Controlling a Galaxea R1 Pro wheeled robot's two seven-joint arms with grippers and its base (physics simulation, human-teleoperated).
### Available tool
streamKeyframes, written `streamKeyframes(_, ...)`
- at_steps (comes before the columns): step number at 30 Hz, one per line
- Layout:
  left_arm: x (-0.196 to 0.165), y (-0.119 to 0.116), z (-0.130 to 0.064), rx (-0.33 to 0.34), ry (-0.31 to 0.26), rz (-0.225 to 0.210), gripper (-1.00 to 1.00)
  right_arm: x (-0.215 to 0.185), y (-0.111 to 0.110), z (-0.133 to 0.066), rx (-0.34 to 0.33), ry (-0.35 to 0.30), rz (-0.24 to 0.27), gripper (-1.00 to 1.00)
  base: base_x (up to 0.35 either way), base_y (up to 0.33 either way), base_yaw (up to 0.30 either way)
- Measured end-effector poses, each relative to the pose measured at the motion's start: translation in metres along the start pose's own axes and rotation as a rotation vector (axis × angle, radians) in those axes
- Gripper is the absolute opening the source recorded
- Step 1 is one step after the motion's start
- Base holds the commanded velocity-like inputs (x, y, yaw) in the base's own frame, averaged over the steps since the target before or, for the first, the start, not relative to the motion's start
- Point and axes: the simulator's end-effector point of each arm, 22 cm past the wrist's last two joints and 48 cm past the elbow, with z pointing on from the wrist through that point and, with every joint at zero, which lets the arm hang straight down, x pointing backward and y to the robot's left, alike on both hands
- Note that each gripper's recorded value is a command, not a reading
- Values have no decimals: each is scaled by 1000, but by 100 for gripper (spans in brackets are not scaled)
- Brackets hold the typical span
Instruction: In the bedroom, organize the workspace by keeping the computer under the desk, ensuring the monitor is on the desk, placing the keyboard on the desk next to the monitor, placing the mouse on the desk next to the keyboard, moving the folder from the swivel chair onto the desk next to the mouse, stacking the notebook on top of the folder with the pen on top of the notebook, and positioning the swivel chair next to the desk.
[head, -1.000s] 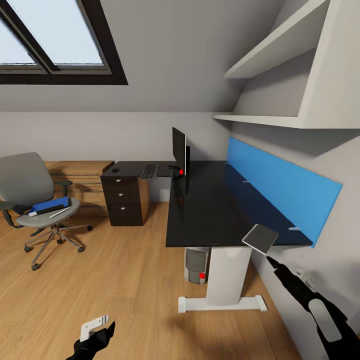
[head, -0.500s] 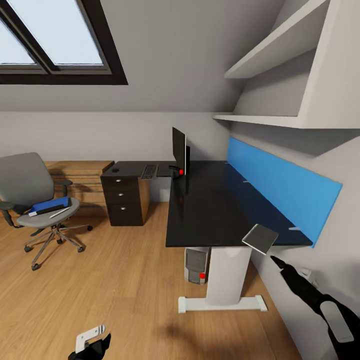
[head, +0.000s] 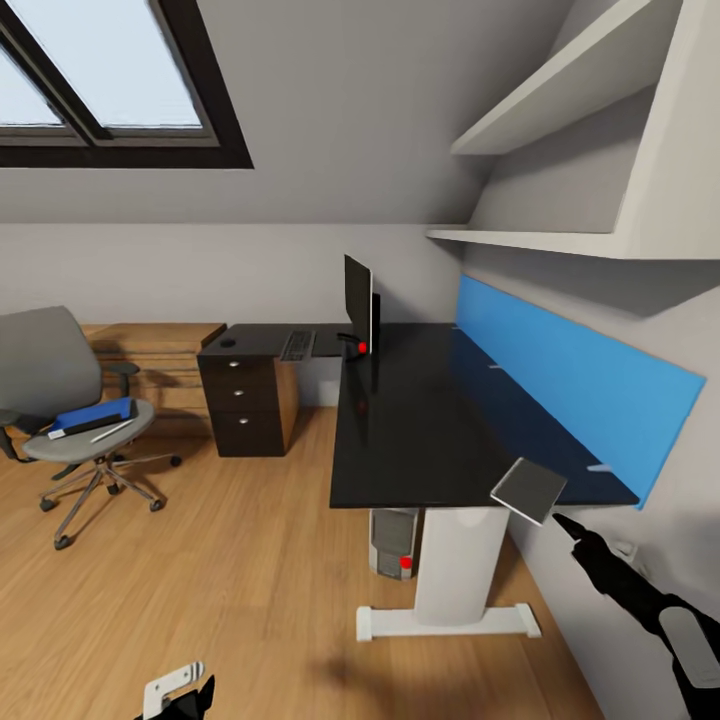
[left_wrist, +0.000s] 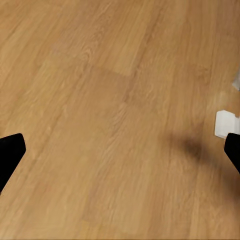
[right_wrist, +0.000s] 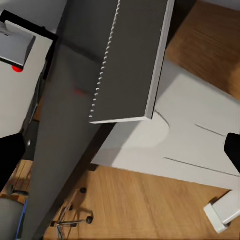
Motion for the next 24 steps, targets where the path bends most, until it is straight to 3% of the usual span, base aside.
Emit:
streamKeyframes(9,0,2,-1,-7,-16,3,100,-10,-9,-9,9,-3,61,100,47,0,0)
streamKeyframes(24,8,3,5,-6,-18,2,100,-3,-19,-11,8,23,103,100,4,0,0)
